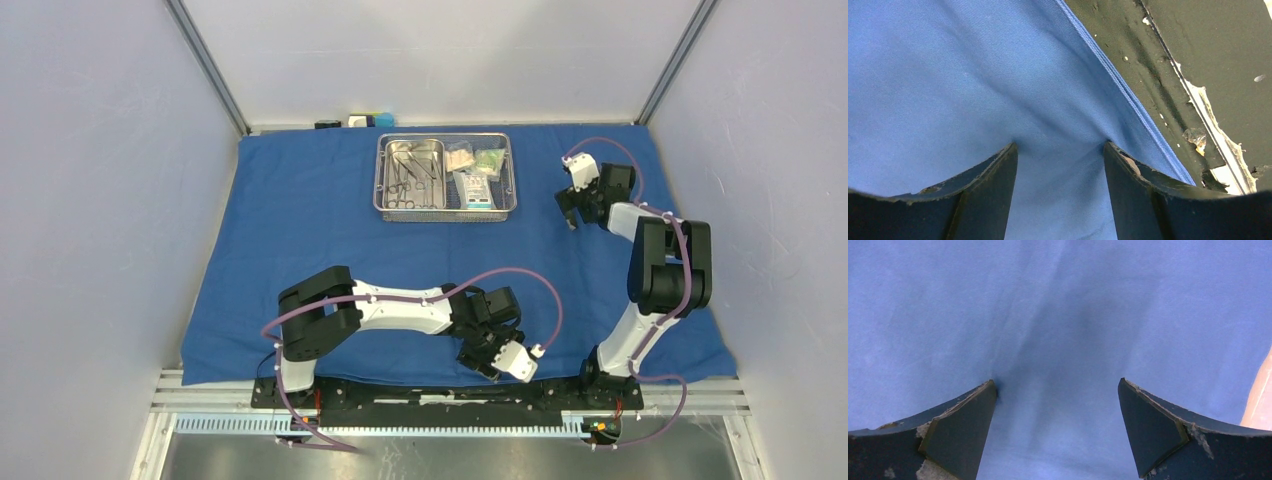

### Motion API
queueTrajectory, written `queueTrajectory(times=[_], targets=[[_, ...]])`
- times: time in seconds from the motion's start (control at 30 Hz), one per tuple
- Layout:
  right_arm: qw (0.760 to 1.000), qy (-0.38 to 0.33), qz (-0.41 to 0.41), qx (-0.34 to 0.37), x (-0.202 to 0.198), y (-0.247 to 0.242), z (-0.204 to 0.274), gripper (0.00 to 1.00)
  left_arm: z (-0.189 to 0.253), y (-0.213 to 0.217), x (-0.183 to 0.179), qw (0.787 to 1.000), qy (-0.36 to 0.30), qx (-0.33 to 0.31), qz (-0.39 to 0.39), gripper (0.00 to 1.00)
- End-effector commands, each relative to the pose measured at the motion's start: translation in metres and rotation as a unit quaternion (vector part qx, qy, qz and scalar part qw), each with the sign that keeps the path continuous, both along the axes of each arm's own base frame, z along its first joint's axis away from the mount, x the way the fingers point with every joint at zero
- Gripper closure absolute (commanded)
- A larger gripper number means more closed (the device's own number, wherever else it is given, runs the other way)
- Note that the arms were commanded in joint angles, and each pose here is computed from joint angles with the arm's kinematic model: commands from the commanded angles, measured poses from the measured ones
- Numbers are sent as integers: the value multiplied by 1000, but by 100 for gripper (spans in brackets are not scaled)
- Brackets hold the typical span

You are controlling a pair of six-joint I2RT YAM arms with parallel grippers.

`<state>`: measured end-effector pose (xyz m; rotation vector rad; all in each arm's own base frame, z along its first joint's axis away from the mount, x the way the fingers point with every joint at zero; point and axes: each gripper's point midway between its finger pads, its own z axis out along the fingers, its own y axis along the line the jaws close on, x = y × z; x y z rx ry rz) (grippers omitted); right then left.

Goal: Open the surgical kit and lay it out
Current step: Smooth out the surgical kit at the center of the board.

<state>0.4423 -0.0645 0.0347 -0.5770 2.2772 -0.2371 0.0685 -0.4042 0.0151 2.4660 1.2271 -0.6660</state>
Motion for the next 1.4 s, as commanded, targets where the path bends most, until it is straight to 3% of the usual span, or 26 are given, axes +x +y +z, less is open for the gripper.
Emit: queueTrajectory(times=[0.0,0.17,0.33,0.63,0.8,0.97,1.37], targets=[[999,11,-37,-32,10,-23,-4,1,-38,50,-47,991,68,107,-30,29],[997,17,-60,-54,10,-39,-6,1,-41,56,-51,990,74,117,-33,30],[997,-12,-75,-30,25,-49,17,1,-45,62,-54,988,81,125,-34,29],[988,-93,34,116,45,22,71,1,-39,47,-38,993,44,111,-13,29],[993,-74,-29,83,47,-1,58,1,-27,32,-16,996,-3,89,20,23],[990,-55,-101,79,21,-48,41,1,0,18,10,996,-14,46,72,18],[976,25,-212,-35,-26,-118,-12,4,33,14,52,990,-46,-3,132,15]])
